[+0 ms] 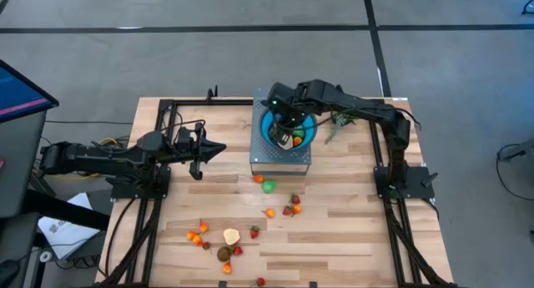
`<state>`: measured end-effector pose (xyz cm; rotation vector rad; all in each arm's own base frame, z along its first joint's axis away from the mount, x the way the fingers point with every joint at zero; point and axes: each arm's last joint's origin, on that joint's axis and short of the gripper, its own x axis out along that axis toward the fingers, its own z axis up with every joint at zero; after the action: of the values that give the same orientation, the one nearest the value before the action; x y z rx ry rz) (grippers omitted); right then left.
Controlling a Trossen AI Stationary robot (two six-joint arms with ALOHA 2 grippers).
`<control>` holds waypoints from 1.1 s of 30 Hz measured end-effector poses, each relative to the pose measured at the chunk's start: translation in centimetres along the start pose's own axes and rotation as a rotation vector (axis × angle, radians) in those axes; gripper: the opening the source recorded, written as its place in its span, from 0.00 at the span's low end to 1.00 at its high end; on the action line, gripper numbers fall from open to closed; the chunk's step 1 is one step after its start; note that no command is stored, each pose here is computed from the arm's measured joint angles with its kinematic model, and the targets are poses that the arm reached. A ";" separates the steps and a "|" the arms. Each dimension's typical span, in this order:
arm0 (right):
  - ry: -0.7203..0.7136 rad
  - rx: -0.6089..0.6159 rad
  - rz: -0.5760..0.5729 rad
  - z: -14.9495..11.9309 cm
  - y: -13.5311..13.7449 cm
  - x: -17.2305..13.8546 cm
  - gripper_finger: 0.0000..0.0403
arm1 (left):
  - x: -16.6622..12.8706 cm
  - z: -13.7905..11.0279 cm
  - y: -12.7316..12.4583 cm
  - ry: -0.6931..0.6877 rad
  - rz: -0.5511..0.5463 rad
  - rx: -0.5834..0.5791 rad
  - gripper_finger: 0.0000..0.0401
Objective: Pick & Place Fruit
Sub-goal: Put the peach into the strainer bowl
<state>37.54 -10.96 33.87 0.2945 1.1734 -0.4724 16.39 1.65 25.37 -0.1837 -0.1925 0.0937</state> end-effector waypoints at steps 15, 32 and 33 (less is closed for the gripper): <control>0.010 -0.023 -0.002 -0.1 0.0 0.3 0.49 | 0.0 0.0 0.0 0.000 0.000 0.000 0.00; -0.042 -0.073 0.055 -0.9 3.2 -5.8 0.29 | 0.0 0.0 0.0 0.000 0.000 0.000 0.00; -0.033 -0.083 0.056 -1.1 3.5 -6.1 0.26 | 0.0 0.0 0.0 0.000 0.000 0.000 0.00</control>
<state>36.50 -6.20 39.11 0.2464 1.1463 -0.3768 16.39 1.64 25.37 -0.1837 -0.1928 0.0936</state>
